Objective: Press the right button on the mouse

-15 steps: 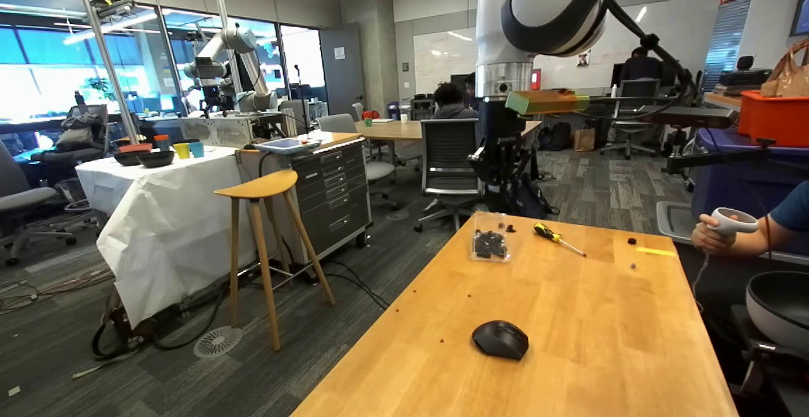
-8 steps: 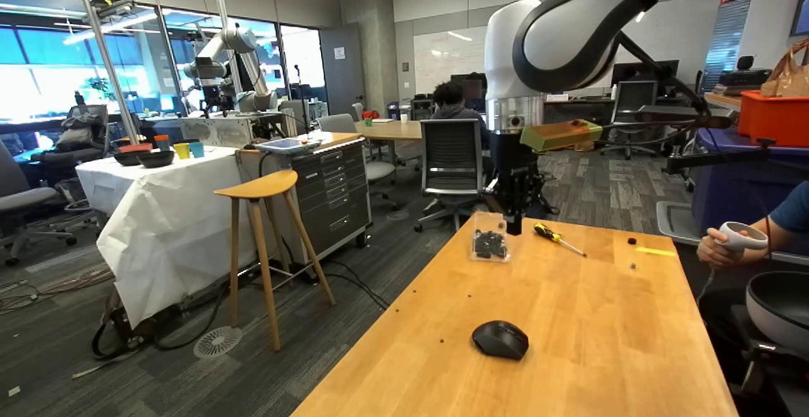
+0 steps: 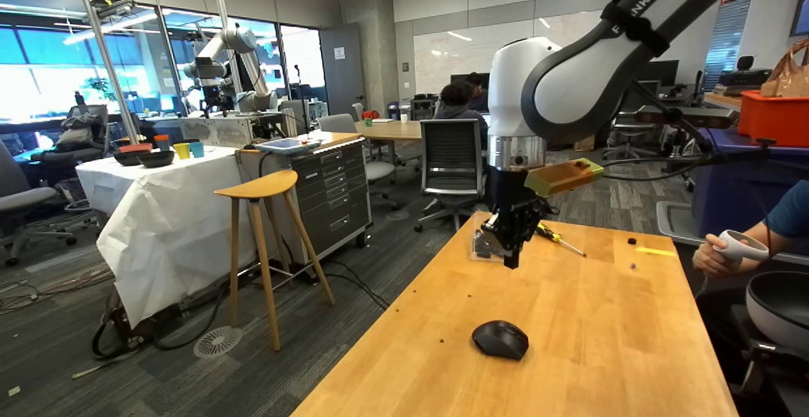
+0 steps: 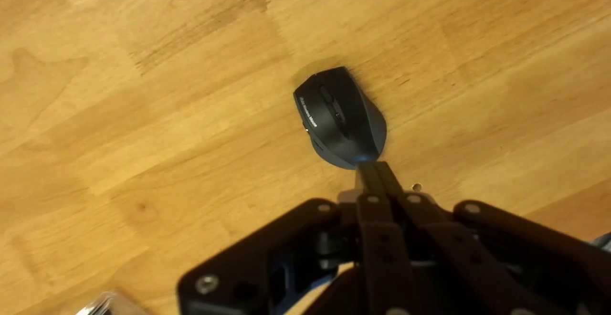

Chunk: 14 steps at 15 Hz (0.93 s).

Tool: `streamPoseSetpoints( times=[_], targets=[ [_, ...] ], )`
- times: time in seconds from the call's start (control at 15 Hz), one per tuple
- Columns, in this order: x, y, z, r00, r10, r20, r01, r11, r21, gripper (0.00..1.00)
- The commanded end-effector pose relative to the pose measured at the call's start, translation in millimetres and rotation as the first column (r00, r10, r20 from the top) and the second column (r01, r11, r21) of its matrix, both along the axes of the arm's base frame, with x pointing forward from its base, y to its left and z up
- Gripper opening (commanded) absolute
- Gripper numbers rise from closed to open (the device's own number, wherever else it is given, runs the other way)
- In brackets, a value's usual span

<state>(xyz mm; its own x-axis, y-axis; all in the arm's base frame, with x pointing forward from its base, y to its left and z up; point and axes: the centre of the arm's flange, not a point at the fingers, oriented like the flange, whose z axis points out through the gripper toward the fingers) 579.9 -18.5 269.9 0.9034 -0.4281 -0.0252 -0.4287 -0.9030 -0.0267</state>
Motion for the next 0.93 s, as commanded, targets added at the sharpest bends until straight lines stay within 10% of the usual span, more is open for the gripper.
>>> streamPoseSetpoints(
  times=[0.0, 0.87],
  targets=[
    [-0.3, 12.1, -20.1, 0.998, 0.031, 0.062, -0.032, 0.999, 0.016, 0.02],
    [-4.1, 1.9, -68.2, 0.995, 0.05, 0.084, -0.05, 0.999, -0.002, 0.02]
  ],
)
